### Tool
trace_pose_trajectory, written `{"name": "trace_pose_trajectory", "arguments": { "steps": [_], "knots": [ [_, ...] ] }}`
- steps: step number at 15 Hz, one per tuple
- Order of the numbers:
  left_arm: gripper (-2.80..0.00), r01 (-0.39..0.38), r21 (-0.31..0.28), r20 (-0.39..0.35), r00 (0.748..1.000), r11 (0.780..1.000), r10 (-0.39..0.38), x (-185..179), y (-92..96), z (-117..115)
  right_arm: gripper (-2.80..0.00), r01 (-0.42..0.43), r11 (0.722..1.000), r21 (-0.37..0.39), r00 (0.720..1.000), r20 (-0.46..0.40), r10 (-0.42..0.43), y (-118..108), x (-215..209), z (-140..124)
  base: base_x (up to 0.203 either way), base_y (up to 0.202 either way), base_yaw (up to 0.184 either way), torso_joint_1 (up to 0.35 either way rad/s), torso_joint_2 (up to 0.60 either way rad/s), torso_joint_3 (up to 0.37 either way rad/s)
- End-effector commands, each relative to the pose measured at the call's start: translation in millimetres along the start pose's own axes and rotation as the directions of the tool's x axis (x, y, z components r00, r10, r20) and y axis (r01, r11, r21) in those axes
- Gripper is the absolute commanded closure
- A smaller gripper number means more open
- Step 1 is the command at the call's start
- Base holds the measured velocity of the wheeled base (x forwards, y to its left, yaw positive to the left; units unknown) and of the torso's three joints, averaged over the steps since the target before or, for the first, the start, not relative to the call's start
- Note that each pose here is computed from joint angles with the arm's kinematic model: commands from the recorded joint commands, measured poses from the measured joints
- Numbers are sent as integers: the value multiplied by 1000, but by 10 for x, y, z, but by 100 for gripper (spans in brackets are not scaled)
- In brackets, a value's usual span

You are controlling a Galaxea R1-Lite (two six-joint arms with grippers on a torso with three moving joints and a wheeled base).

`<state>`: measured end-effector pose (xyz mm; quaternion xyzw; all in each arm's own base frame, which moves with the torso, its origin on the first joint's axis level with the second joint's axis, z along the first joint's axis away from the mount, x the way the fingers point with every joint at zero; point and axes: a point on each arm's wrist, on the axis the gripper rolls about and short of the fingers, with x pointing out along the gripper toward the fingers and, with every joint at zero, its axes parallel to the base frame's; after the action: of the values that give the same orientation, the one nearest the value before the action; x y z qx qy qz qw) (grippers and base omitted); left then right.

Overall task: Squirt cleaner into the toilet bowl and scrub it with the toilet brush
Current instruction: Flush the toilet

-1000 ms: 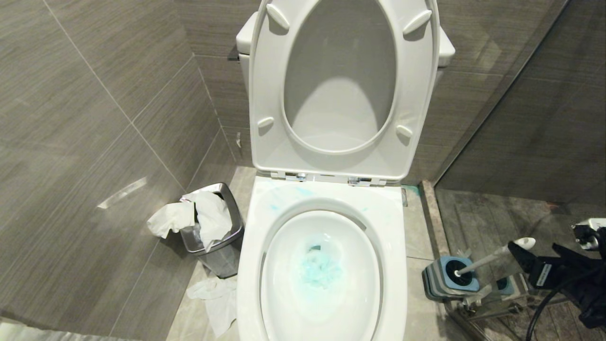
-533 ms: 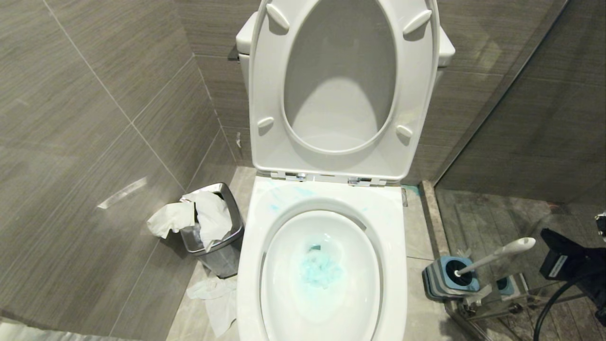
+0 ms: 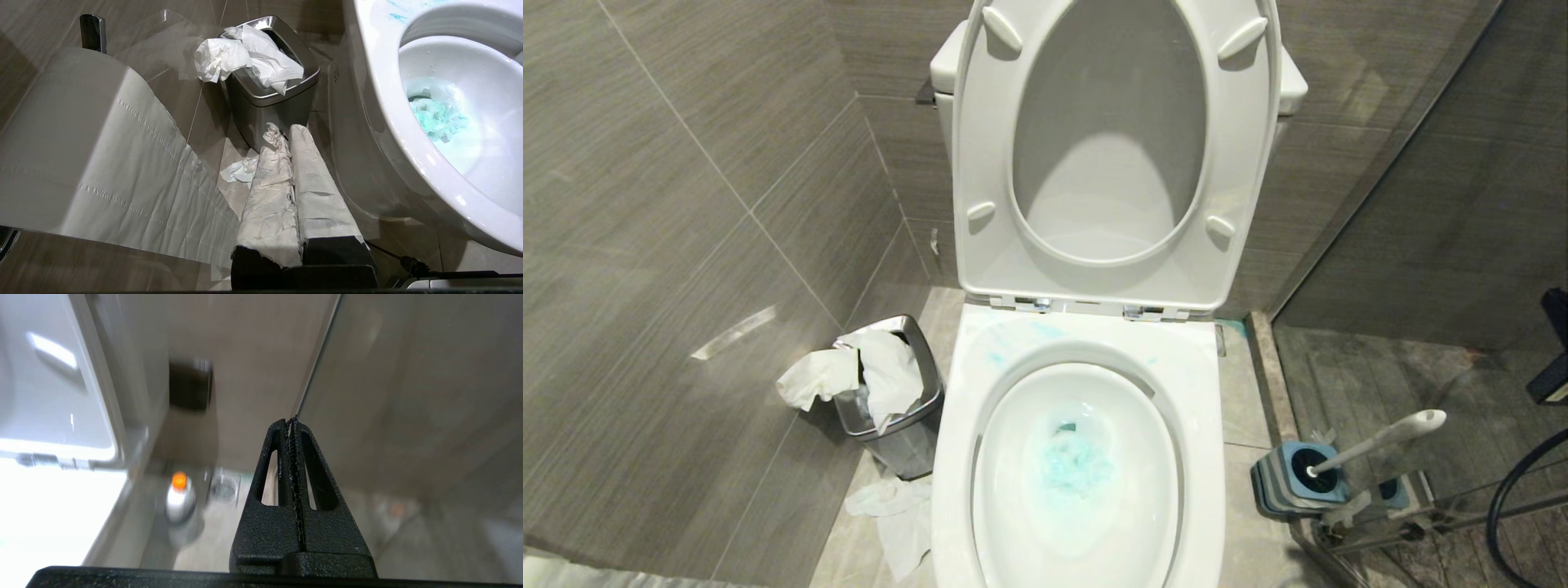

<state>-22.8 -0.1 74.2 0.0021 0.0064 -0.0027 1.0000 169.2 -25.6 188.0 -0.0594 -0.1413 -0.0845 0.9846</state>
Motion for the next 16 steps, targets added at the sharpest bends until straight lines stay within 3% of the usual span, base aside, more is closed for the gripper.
{"name": "trace_pose_trajectory", "arguments": {
  "steps": [1, 4, 9, 13, 16],
  "knots": [
    [0, 0, 0, 0, 1000, 1000, 0, 0, 0, 0, 0, 15, 1000, -3, 990, 141, -14, -40, -184, 390, 0, 0, 0, 0, 0, 0],
    [0, 1, 0, 0, 1000, 1000, -1, 0, 0, 0, 0, 20, 1000, -6, 983, 182, -18, -76, -494, 721, 0, 0, 0, 0, 0, 0],
    [0, 1, 0, 0, 1000, 1000, -1, 0, 0, 0, 0, -10, 1000, -1, 991, 134, 10, -110, -1067, 1109, 0, 0, 0, 0, 0, 0],
    [0, 0, 0, 0, 1000, 1000, 0, 0, 0, 0, 0, -62, 998, 13, 993, 104, 60, -122, -1480, 1075, 0, 0, 0, 0, 0, 0],
    [0, 1, 0, 0, 1000, 1000, -1, 0, 0, 0, 0, -90, 996, 24, 994, 69, 88, -129, -1789, 859, 0, 0, 0, 0, 0, 0]
  ]
}}
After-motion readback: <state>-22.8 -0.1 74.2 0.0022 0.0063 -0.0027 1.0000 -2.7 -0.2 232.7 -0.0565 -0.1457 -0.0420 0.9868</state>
